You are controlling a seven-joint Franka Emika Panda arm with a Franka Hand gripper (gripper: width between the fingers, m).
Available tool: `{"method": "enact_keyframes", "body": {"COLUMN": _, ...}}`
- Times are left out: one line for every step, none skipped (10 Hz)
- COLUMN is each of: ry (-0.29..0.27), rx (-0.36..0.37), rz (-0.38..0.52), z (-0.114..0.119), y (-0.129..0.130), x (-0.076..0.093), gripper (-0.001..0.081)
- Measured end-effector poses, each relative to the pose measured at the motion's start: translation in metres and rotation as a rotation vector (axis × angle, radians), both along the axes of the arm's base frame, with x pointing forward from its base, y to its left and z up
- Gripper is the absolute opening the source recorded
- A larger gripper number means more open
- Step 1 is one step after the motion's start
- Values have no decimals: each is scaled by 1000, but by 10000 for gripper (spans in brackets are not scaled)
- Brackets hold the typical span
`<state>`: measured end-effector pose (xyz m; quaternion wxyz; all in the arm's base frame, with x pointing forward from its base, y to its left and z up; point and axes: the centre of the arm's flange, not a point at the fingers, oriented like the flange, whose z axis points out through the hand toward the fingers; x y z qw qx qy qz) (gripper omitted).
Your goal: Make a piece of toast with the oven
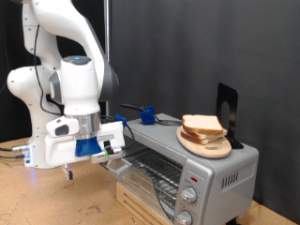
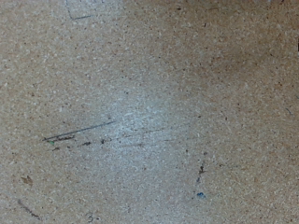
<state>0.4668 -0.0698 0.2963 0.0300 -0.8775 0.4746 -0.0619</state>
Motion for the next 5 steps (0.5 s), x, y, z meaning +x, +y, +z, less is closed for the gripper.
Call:
{"method": "enact_keyframes", "body": {"ry": 0, "rx": 2, "rz": 2, "z": 0, "y": 0, "x": 0, "gripper": 807}}
{"method": "enact_keyframes", "body": {"ry": -1, "rx": 5, "rz": 3, "z": 0, "y": 0, "x": 0, "gripper": 807}}
{"method": "enact_keyframes", "body": {"ry": -2, "rx": 12, "rz": 1, "z": 0, "y": 0, "x": 0, "gripper": 807}}
{"method": "enact_keyframes", "body": {"ry": -5, "rx": 29, "rz": -2, "z": 0, "y": 2, "x": 2, "gripper": 807}}
{"method": "enact_keyframes", "body": {"ry": 0, "rx": 69, "rz": 8, "z": 0, "y": 5, "x": 2, "gripper": 807}}
